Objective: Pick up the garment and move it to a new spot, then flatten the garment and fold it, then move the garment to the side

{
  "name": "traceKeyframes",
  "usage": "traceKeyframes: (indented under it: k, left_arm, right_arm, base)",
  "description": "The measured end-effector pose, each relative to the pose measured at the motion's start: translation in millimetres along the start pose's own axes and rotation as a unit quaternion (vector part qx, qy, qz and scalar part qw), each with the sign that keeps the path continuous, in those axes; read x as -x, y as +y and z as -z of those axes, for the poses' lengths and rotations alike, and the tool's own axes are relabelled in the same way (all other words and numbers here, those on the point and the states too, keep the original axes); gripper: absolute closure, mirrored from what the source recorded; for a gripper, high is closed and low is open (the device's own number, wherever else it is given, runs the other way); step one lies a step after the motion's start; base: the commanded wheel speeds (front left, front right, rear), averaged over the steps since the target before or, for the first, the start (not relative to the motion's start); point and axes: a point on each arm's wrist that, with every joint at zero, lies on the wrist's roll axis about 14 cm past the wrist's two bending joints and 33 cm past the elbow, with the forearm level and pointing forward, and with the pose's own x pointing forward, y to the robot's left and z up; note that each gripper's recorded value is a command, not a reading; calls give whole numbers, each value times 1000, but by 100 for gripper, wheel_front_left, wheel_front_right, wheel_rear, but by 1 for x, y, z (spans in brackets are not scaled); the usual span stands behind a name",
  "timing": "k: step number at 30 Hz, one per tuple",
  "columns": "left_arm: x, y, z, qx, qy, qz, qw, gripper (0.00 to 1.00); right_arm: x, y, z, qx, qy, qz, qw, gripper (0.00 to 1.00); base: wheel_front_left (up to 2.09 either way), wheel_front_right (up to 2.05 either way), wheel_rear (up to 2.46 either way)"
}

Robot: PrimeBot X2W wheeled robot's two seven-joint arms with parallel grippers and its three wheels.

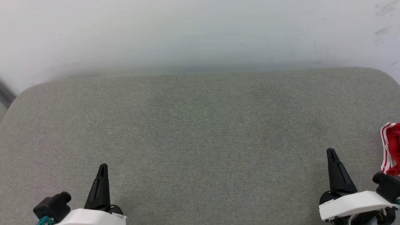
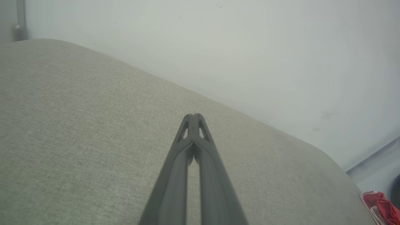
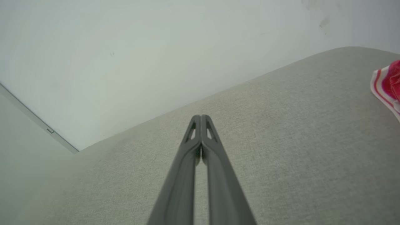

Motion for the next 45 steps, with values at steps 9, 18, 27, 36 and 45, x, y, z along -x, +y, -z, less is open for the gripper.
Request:
traceKeyframes:
  k: [9, 18, 27, 36, 45]
  left_arm:
    - [-4, 3, 2, 68, 7, -11, 998, 100]
    - [-8, 5, 4, 131, 14, -19, 991, 100]
    - [-12, 5, 6, 187, 20, -24, 982, 100]
    - [-15, 5, 7, 239, 25, -27, 970, 100]
    - [-18, 4, 7, 285, 29, -27, 958, 100]
  right_arm:
    - [-1, -6, 1, -72, 6, 15, 997, 100]
    - [-4, -9, 0, -137, 7, 24, 990, 100]
    - [-5, -11, 1, -196, 10, 31, 980, 100]
    - [-7, -13, 1, -249, 11, 34, 968, 100]
    - [-8, -15, 2, -297, 13, 39, 954, 100]
  base:
    - [0, 0, 0]
    - [0, 0, 0]
    - [0, 0, 0]
    - [0, 0, 0]
    - [0, 0, 0]
